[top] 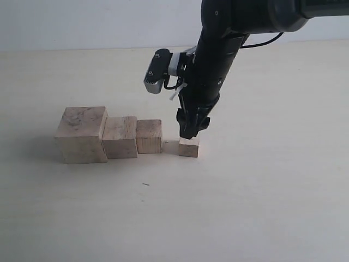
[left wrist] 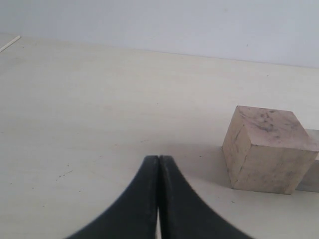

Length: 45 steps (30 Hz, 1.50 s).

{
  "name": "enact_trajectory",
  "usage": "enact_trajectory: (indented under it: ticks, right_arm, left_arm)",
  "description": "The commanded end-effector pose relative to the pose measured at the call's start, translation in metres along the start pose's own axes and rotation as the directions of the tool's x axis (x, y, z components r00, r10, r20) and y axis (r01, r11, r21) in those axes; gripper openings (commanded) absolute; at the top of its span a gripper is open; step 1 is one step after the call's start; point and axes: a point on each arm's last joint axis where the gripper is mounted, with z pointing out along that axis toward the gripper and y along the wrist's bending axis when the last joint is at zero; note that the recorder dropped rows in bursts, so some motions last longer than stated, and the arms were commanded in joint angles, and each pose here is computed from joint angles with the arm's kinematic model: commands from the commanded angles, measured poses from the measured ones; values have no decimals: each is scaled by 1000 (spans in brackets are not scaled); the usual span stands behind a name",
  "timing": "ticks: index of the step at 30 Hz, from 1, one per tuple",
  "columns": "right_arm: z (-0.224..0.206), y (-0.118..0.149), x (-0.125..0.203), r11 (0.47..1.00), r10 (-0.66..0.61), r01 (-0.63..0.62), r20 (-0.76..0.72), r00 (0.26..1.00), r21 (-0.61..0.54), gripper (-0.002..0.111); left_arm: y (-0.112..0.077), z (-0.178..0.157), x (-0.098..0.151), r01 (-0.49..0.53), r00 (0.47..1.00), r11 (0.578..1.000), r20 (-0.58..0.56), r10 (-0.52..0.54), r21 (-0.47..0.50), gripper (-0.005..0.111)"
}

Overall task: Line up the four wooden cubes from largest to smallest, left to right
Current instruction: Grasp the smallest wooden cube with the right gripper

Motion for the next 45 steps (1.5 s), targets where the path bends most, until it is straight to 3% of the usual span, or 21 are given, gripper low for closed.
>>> enact_trajectory:
  ticks: [1,45]
  right_arm:
    - [14,-2,3,1000,-2,2,-19,1000,-15,62]
    - [41,4,16,1000,18,-19,-46,999,-21,62]
  left_arm:
    - [0,0,-1,5,1000,1000,15,-6,7,0]
    - [0,0,-1,5,1000,1000,15,-6,7,0]
